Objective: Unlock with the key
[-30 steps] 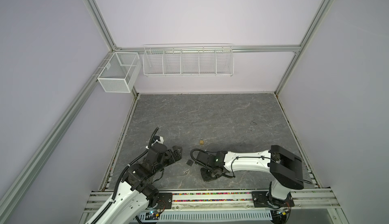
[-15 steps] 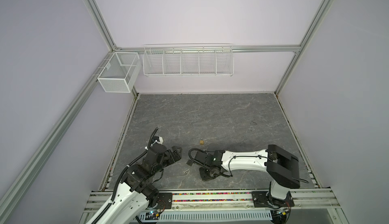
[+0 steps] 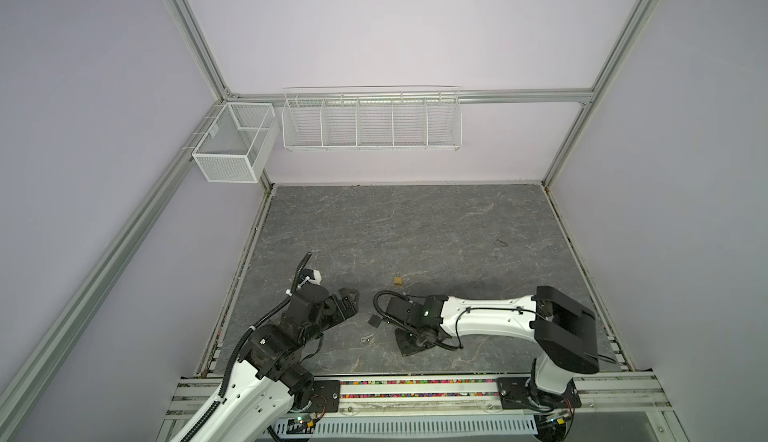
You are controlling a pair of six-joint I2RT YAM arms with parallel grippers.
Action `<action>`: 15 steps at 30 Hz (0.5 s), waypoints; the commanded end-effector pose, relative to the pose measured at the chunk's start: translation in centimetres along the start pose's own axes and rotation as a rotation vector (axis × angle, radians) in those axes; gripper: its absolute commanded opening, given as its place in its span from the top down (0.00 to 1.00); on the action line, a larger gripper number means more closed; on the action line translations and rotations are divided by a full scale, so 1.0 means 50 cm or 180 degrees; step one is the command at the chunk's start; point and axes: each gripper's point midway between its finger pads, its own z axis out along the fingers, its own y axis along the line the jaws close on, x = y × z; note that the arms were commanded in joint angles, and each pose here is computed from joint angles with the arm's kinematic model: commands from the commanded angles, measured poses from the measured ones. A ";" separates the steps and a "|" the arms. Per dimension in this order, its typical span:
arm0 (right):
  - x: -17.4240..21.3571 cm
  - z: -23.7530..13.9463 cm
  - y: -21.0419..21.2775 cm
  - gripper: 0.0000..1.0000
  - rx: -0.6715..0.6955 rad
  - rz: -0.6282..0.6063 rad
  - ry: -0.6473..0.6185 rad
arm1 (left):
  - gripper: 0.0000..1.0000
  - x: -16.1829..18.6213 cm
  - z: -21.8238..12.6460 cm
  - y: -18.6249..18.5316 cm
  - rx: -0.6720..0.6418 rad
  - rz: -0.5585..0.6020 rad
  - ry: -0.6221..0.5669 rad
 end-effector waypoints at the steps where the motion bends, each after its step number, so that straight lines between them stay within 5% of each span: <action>1: -0.007 -0.022 -0.013 0.94 0.0000 -0.0036 -0.0124 | 0.01 -0.001 -0.005 -0.001 0.0008 -0.0077 -0.0011; 15: -0.053 -0.074 -0.022 0.94 -0.0214 -0.0118 -0.0485 | 0.01 0.003 -0.009 -0.061 0.0378 -0.0462 0.0181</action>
